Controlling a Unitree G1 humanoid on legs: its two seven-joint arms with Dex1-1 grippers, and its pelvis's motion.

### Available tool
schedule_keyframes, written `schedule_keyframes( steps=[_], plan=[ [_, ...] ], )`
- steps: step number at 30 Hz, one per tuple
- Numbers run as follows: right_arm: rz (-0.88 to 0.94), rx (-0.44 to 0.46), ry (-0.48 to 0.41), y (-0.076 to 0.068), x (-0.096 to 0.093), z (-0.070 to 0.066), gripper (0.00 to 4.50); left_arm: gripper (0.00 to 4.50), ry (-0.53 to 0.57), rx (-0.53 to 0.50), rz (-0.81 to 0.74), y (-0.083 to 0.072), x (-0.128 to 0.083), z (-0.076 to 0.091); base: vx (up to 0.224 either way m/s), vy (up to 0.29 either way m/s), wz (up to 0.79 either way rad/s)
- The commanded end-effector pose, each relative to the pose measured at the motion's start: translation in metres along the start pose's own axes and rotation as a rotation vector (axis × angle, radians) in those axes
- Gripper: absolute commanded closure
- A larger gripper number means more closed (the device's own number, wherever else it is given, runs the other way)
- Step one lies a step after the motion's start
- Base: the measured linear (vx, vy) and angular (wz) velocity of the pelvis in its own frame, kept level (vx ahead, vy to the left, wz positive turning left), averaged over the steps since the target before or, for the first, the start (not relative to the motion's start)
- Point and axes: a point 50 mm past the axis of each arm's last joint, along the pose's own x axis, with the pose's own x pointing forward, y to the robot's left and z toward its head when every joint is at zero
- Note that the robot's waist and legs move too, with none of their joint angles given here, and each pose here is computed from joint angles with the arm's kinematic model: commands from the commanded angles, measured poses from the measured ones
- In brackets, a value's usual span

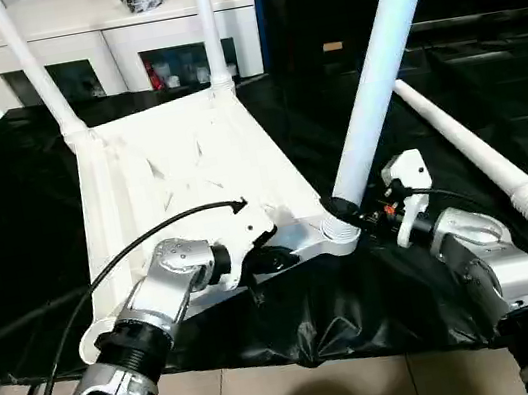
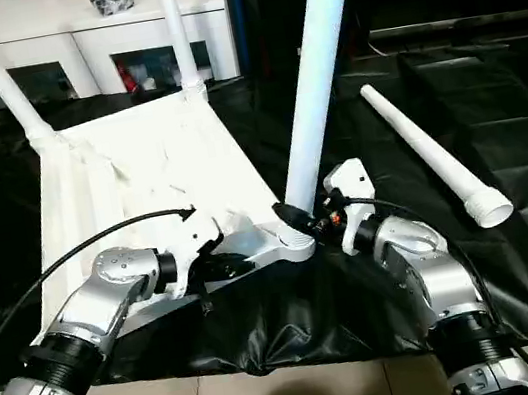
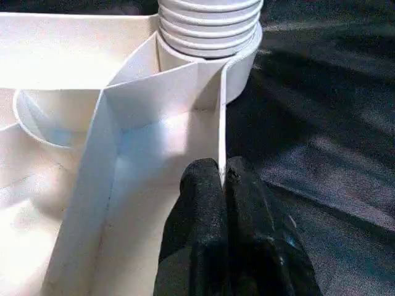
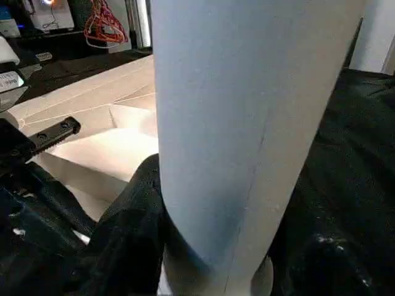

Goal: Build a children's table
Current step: Insert table leg to table base

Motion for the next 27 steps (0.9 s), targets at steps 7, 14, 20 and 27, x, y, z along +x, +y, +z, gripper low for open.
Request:
schedule_keyframes(
  steps=[7,14,20,27],
  plan=[
    [-0.049,0.010,0.071,-0.008,-0.018,-0.011,2.63,4.50,-0.004,0.014,0.050,0.008,-0.008,0.003,0.000,0.000,0.00],
    [0.030,-0.023,0.107,-0.004,-0.017,-0.007,2.63,4.50,0.004,0.028,0.022,0.005,-0.008,0.002,0.000,0.000,0.00],
    [0.116,-0.054,0.167,-0.005,-0.011,-0.005,2.63,4.50,0.015,0.042,-0.006,0.002,-0.010,0.001,0.000,0.000,0.00],
    [0.247,-0.034,0.226,-0.010,0.000,0.002,2.63,4.50,0.041,0.074,-0.061,-0.002,-0.016,0.001,0.000,0.000,0.00]
  ],
)
